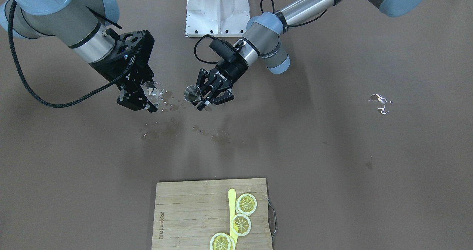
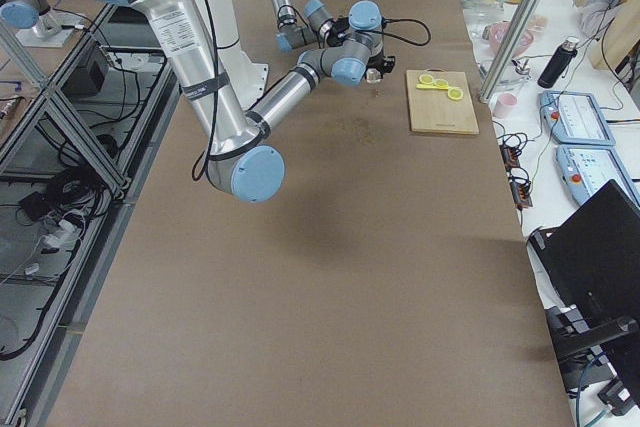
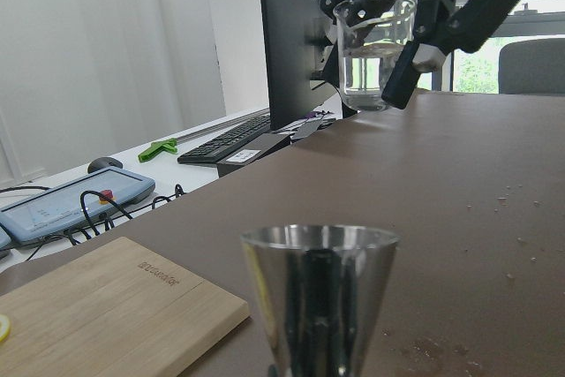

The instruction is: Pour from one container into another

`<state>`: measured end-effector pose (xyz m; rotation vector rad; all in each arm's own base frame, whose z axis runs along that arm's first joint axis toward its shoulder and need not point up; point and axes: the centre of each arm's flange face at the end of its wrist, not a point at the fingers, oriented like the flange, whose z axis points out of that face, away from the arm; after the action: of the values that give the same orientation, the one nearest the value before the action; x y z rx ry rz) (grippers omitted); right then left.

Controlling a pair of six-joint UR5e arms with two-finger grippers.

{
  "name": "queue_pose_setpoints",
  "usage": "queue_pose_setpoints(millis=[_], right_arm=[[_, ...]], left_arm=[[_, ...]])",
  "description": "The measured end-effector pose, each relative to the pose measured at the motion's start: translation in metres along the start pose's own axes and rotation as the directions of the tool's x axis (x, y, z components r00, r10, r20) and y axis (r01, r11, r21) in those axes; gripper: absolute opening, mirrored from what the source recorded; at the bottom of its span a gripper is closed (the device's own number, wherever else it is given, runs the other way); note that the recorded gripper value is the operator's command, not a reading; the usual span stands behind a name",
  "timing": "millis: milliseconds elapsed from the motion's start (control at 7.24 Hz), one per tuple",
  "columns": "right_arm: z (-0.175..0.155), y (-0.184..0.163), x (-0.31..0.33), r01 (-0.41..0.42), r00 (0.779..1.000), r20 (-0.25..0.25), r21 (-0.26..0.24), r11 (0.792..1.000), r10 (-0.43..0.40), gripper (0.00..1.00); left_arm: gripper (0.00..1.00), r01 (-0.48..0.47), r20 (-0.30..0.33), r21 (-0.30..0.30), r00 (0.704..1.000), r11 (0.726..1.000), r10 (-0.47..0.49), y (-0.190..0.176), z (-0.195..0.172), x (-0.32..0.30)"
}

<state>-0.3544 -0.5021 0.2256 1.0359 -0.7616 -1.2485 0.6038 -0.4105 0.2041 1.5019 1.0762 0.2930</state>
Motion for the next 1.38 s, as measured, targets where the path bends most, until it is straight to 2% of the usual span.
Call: queue_pose_setpoints(millis=[414, 1380], right_arm=[[0.003, -0.014, 0.003, 0.071, 0.997, 0.007, -0.044, 0.997, -0.07, 0.0], [0.008, -0.021, 0.003, 0.079, 0.997, 0.021, -0.06, 0.995, -0.077, 0.0]], left_arm=[[0.0, -0.002, 0.002, -0.001, 1.0, 1.0, 0.002, 0.0, 0.0, 0.0], [0.0, -0.001, 0.001, -0.001, 1.0, 1.0, 0.001, 0.0, -0.001, 0.001]])
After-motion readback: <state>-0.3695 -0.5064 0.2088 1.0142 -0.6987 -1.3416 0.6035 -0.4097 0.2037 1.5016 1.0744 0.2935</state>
